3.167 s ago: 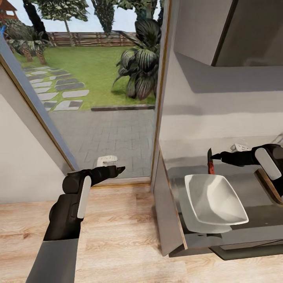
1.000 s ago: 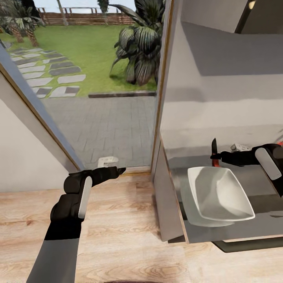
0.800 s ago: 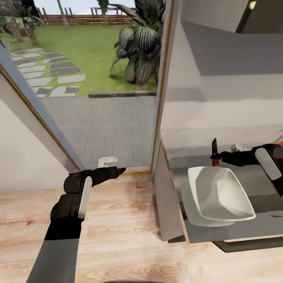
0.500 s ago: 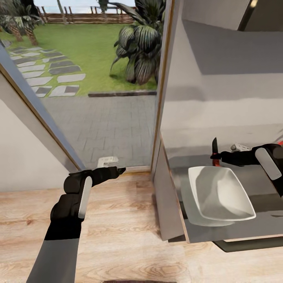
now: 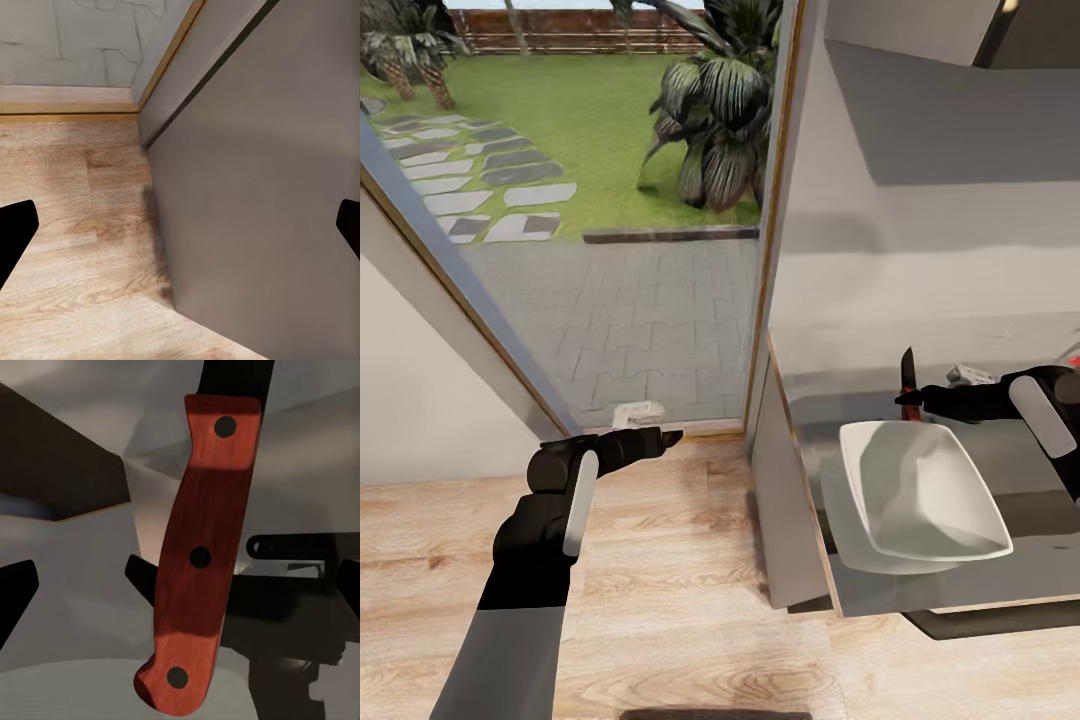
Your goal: In the kitchen, take the Vidalia onion out of the sink, dice it on the chopping board with the paring knife, put the diced onion into the bowl on the countertop, then place both the paring knife and the chopping board into the sink.
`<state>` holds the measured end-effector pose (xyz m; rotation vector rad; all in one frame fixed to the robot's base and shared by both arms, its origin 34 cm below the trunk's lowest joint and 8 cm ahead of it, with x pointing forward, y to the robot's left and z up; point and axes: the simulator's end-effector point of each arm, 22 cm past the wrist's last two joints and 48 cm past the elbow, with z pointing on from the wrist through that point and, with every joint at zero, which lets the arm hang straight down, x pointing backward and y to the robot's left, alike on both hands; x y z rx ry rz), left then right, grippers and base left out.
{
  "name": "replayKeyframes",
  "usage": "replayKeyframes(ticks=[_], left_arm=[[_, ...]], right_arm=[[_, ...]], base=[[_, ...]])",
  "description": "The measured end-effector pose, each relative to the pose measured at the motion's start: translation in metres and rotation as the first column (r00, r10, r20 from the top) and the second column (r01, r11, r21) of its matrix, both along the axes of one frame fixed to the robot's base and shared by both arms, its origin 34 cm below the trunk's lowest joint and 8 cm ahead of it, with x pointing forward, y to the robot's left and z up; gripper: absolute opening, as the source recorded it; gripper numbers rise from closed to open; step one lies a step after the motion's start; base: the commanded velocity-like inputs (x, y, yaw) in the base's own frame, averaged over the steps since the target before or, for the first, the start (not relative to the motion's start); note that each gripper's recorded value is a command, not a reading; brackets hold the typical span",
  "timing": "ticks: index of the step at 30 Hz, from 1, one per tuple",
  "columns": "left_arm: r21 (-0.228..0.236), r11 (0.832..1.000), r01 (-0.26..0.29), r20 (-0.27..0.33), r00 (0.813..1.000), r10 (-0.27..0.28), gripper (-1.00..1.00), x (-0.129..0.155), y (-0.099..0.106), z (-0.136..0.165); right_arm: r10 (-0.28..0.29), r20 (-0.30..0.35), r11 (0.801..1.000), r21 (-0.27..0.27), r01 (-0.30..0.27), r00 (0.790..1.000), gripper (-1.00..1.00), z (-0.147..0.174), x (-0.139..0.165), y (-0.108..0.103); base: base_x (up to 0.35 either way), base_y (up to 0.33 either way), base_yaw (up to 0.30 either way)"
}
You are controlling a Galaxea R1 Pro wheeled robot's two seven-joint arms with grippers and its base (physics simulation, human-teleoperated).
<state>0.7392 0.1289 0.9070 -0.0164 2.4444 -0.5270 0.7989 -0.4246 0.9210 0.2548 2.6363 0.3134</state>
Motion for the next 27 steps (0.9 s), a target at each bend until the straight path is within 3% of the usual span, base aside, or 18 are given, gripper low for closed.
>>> replayKeyframes(ticks=[27], left_arm=[[0.000,1.000,0.000,-0.018,1.000,0.000,1.00,-0.004,0.000,-0.011]], right_arm=[[0.006,-0.008,1.000,-0.014,-0.007,1.000,1.00,-0.009,-0.002,-0.001]], base=[[0.000,0.000,0.000]])
